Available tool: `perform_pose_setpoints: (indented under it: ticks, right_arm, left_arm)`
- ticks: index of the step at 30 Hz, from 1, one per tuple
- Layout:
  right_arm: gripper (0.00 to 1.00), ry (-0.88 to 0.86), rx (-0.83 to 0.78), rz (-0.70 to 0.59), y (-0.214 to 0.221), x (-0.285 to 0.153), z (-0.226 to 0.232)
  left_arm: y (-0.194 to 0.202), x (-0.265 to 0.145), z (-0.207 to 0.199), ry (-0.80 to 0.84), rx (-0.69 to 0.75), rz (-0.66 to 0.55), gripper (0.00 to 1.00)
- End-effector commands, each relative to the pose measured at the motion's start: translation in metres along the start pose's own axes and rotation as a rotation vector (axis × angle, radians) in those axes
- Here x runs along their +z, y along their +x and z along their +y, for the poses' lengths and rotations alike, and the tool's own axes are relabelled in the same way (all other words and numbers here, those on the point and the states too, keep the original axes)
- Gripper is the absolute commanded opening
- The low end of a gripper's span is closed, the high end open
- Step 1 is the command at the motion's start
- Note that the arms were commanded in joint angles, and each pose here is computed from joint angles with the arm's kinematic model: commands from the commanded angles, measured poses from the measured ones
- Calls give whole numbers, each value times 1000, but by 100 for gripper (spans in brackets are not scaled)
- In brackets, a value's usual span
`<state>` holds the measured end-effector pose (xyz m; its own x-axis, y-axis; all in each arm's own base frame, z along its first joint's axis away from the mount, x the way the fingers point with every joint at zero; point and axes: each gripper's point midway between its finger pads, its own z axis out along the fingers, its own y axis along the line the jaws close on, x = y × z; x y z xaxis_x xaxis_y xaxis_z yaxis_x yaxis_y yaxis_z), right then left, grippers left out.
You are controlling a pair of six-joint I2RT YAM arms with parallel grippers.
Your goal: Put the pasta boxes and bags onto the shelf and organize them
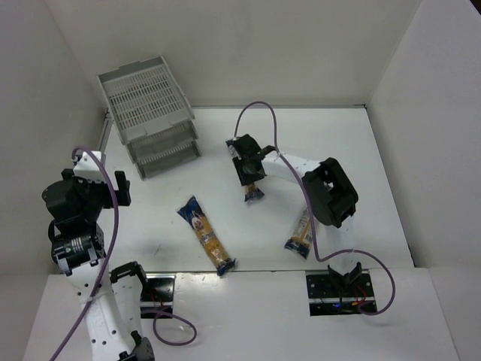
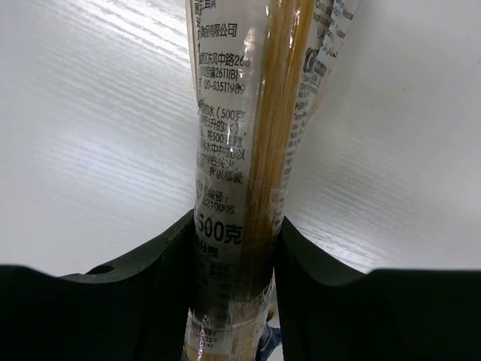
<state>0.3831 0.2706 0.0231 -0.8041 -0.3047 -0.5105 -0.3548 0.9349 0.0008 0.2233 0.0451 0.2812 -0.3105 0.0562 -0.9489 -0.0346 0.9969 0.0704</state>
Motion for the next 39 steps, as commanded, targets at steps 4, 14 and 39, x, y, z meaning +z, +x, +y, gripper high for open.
perform_pose_setpoints:
  ticks: [4,14,39]
  right_arm:
    - [0,-214,9,-305,-108,-126,-25]
    - [0,-322,36,-532,-167,-217,-13]
    - [100,-46,-319,-13,19,-30,-17]
  left_arm:
    - [-14,-10,11,-72,26,-56,100]
    - [-12,-11,21,-127,63,-64,100]
    - [-8,-12,18,-116,62,-67,100]
